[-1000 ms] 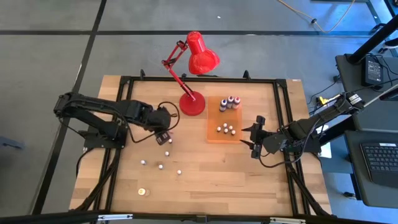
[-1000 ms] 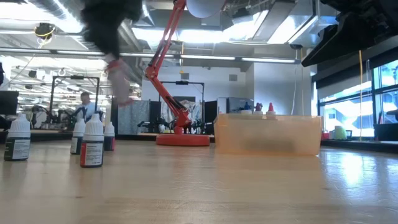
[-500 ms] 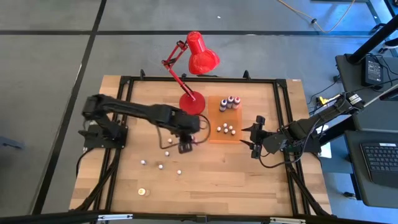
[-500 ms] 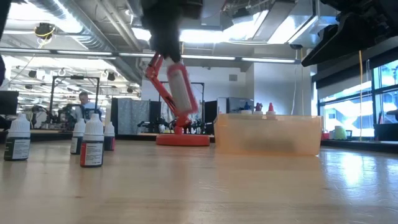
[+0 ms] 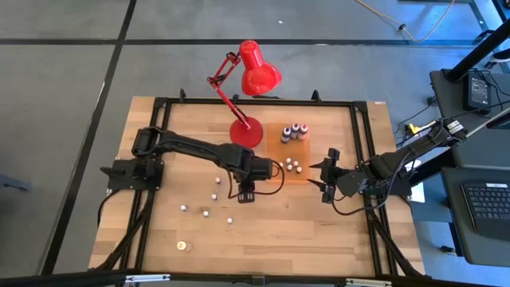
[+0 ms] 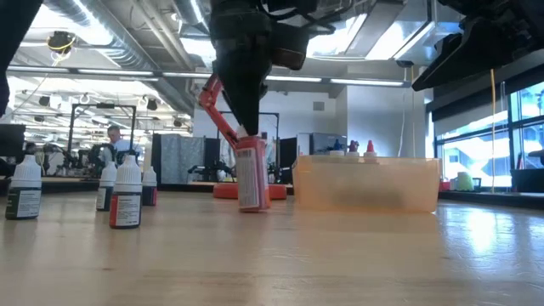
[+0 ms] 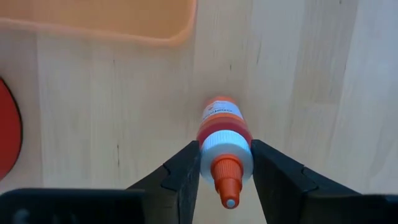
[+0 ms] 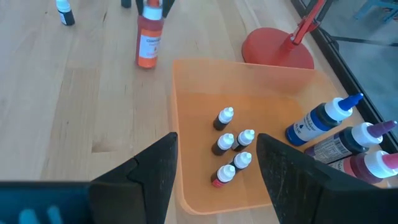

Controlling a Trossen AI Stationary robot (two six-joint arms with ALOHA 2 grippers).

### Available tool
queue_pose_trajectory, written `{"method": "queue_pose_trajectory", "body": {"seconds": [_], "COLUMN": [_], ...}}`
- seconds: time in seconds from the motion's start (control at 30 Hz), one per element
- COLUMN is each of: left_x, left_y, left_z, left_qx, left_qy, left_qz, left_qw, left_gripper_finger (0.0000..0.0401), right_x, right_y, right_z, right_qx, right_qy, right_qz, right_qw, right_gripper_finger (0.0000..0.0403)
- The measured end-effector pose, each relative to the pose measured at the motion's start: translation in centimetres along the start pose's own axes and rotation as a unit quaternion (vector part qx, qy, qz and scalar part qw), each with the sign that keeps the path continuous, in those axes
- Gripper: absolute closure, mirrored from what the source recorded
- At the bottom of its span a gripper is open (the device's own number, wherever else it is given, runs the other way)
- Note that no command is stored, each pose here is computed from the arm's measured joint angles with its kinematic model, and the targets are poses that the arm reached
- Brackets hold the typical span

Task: Pick & Place food coloring
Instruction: Put the large orange food coloring bottle into the orange bin

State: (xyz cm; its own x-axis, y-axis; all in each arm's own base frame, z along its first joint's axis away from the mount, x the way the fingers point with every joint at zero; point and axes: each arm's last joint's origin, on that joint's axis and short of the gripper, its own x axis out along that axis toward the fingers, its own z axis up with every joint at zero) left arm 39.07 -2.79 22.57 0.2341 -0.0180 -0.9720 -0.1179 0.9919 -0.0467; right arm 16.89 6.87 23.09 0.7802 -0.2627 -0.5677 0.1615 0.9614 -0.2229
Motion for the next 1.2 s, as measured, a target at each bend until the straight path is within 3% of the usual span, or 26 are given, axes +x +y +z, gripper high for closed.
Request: {"method": "queue_pose_trajectory", "body": {"seconds": [0.43, 0.67, 0.8, 0.93, 1.07, 1.2], "left_x": [0.0, -0.6, -2.3, -4.8, -9.2, -12.3], "left_y": [0.0, -0.1, -0.1, 0.2, 0.9, 0.8], "left_z": [-0.1, 0.2, 0.5, 0.3, -1.1, -4.3], "left_qx": [-0.008, -0.005, 0.001, 0.016, 0.018, 0.034], "left_qy": [0.002, -0.001, 0.001, -0.031, -0.094, -0.209], "left_qz": [0.001, -0.005, -0.004, 0.036, 0.045, 0.026], "left_qw": [1.000, 1.000, 1.000, 0.999, 0.994, 0.977], "left_gripper_finger": [0.0248, 0.0208, 0.0189, 0.0185, 0.0188, 0.0187], "right_x": [0.0, 0.0, 0.0, 0.0, 0.0, 0.4], "right_y": [0.0, 0.0, 0.0, 0.0, 0.0, 0.4], "right_z": [0.0, 0.0, 0.0, 0.0, 0.0, 0.1], "right_qx": [-0.001, -0.001, -0.001, 0.000, 0.007, 0.015], "right_qy": [0.000, 0.000, 0.000, 0.000, 0.001, 0.000], "right_qz": [0.000, 0.000, 0.000, 0.000, 0.001, 0.004], "right_qw": [1.000, 1.000, 1.000, 1.000, 1.000, 1.000], "right_gripper_finger": [0.0182, 0.0182, 0.0182, 0.0182, 0.0182, 0.0182]}}
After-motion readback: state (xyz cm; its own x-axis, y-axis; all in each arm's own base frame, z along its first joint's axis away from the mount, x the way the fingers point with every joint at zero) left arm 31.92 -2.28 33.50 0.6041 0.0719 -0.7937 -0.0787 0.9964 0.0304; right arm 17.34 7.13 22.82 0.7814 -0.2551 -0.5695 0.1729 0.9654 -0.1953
